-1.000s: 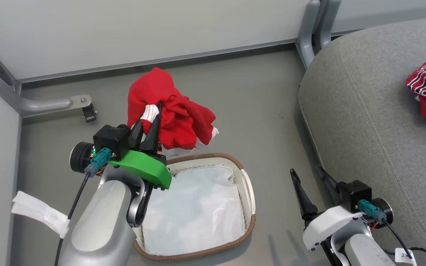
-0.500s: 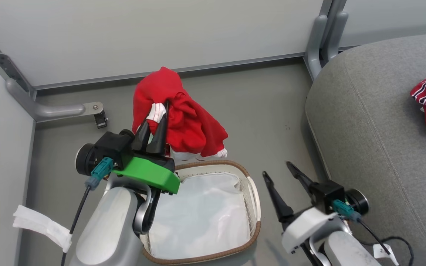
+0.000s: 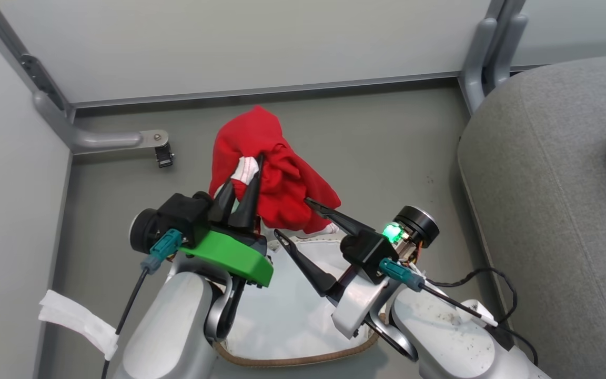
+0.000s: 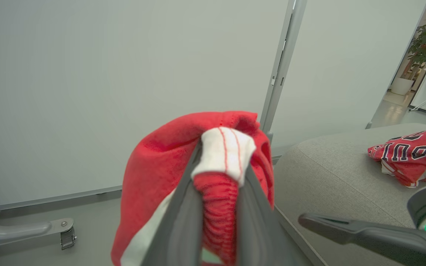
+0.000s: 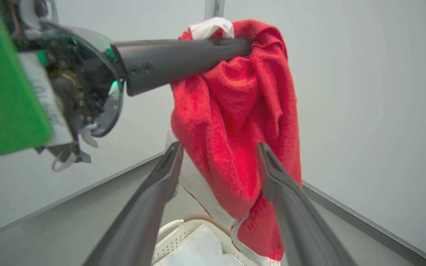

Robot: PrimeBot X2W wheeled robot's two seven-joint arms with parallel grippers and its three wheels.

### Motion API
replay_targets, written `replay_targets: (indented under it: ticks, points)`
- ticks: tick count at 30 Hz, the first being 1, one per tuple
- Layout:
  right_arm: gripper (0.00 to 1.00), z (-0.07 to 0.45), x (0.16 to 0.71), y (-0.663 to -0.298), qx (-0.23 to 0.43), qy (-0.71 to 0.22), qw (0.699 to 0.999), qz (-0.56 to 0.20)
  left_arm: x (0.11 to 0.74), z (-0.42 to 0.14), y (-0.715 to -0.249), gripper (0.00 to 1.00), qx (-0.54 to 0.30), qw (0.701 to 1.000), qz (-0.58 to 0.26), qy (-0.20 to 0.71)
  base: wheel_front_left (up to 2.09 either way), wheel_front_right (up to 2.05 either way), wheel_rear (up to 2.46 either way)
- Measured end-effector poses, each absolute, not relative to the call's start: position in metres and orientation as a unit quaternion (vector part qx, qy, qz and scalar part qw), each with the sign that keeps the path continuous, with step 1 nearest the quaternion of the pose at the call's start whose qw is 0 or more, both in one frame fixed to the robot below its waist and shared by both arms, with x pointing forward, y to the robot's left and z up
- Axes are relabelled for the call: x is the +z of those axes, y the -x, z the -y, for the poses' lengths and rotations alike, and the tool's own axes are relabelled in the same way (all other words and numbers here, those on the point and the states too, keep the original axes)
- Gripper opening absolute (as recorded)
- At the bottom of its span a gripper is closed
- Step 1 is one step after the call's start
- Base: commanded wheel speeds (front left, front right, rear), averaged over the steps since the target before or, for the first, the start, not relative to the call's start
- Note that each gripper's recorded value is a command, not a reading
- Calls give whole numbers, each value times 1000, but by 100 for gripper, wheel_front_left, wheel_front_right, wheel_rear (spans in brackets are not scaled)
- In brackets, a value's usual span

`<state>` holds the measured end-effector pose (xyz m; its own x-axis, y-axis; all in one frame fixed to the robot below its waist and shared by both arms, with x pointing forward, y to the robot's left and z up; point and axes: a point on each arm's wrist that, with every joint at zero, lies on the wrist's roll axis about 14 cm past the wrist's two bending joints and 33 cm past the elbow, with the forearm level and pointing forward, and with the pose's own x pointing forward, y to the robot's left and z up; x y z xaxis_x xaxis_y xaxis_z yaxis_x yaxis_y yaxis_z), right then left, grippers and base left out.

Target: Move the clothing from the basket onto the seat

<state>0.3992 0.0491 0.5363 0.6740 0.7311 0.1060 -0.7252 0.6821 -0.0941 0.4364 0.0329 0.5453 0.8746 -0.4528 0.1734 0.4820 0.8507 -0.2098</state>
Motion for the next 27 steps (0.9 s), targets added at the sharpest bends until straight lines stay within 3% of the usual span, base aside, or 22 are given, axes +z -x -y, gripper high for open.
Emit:
replay_targets:
  ticks: [9,23,25,26,27]
  points:
    - [100,-73,526,-403,435,47,897,55,548,-28,-425,0,-256,955,56,140,0,0,0]
    - [100,-77,518,-420,432,44,900,35,554,-12,-411,0,-281,944,51,167,0,0,0]
    - [43,-77,517,-421,431,40,901,32,555,-11,-411,0,-283,943,54,167,0,0,0]
    - [26,-77,517,-422,431,39,901,32,555,-10,-411,0,-284,943,54,167,0,0,0]
    - [0,-77,518,-422,431,37,901,32,555,-10,-411,0,-284,943,53,167,0,0,0]
